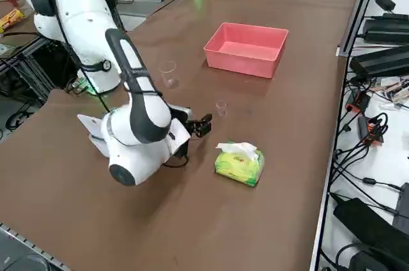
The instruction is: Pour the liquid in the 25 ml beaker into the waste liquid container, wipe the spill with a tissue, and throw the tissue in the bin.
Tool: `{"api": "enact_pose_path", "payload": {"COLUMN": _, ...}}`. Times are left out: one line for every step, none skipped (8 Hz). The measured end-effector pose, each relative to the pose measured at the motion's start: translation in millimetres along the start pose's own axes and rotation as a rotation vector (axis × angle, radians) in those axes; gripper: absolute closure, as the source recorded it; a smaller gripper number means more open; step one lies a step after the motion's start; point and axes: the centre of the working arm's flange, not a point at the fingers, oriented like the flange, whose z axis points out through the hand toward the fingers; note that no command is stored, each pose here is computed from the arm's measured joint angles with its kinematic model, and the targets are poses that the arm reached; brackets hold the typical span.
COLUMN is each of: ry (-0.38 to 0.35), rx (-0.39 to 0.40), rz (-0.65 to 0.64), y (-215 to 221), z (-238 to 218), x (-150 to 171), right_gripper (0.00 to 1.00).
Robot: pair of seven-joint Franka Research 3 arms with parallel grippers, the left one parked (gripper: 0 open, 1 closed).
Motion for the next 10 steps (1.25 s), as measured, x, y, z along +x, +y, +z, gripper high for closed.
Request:
{"api": "enact_pose_path", "payload": {"ry": -0.041, "rx": 0.004, "rz": 0.05, "y": -2.9, "z": -21.2, "x": 18.5, "right_gripper": 0.0}}
{"api": "enact_pose_path", "payload": {"ry": -0.099, "rx": -0.003, "rz": 0.124, "y": -5.5, "z": -43.5, "x": 39.8, "right_gripper": 0.0}}
{"api": "enact_pose_path", "payload": {"ry": -0.167, "rx": -0.03, "rz": 0.204, "y": -4.9, "z": -63.5, "x": 62.3, "right_gripper": 0.0}}
{"api": "enact_pose_path", "payload": {"ry": -0.232, "rx": -0.073, "rz": 0.295, "y": -1.2, "z": -78.5, "x": 84.4, "right_gripper": 0.0}}
{"api": "enact_pose_path", "payload": {"ry": -0.291, "rx": -0.124, "rz": 0.39, "y": 6.4, "z": -86.0, "x": 105.0, "right_gripper": 0.0}}
{"api": "enact_pose_path", "payload": {"ry": -0.36, "rx": -0.178, "rz": 0.481, "y": 18.0, "z": -86.3, "x": 124.4, "right_gripper": 0.0}}
{"api": "enact_pose_path", "payload": {"ry": -0.437, "rx": -0.228, "rz": 0.568, "y": 30.7, "z": -81.7, "x": 142.0, "right_gripper": 0.0}}
{"api": "enact_pose_path", "payload": {"ry": -0.507, "rx": -0.277, "rz": 0.656, "y": 42.7, "z": -73.8, "x": 157.3, "right_gripper": 0.0}}
{"api": "enact_pose_path", "payload": {"ry": -0.57, "rx": -0.334, "rz": 0.732, "y": 53.4, "z": -66.5, "x": 169.1, "right_gripper": 0.0}}
{"api": "enact_pose_path", "payload": {"ry": -0.625, "rx": -0.4, "rz": 0.793, "y": 64.0, "z": -61.0, "x": 177.2, "right_gripper": 0.0}}
